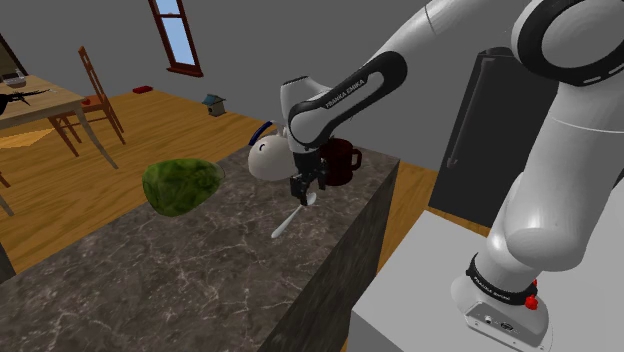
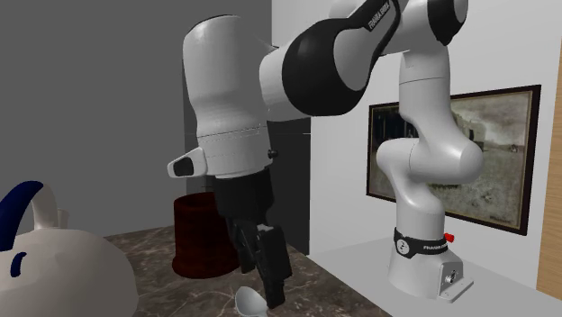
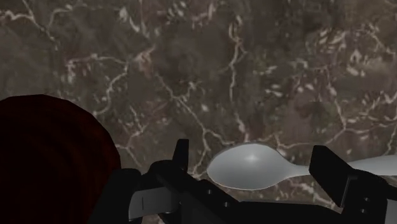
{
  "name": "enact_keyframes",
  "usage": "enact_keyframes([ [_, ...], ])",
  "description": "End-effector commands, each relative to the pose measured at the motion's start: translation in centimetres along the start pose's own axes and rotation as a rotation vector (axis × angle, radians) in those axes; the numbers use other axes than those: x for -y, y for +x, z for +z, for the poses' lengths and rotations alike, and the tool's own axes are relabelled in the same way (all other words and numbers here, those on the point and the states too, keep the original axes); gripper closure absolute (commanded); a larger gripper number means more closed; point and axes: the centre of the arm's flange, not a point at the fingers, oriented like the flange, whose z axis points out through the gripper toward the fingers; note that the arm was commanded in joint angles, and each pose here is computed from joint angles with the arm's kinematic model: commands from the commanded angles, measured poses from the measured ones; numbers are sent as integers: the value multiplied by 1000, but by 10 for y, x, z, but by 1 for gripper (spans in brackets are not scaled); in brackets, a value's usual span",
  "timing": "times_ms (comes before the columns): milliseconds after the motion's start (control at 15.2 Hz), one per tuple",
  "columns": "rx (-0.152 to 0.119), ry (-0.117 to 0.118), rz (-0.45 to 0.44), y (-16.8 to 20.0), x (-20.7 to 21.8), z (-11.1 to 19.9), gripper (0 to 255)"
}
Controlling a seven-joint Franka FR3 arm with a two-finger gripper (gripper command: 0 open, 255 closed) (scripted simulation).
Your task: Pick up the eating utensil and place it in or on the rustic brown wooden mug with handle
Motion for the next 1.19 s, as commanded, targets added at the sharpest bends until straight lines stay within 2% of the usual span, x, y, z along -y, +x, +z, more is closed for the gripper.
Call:
enact_keyframes([
  [0, 0, 0, 0, 0, 0, 14, 0],
  [528, 0, 0, 0, 0, 0, 14, 0],
  [594, 0, 0, 0, 0, 0, 14, 255],
  [1122, 0, 0, 0, 0, 0, 14, 255],
])
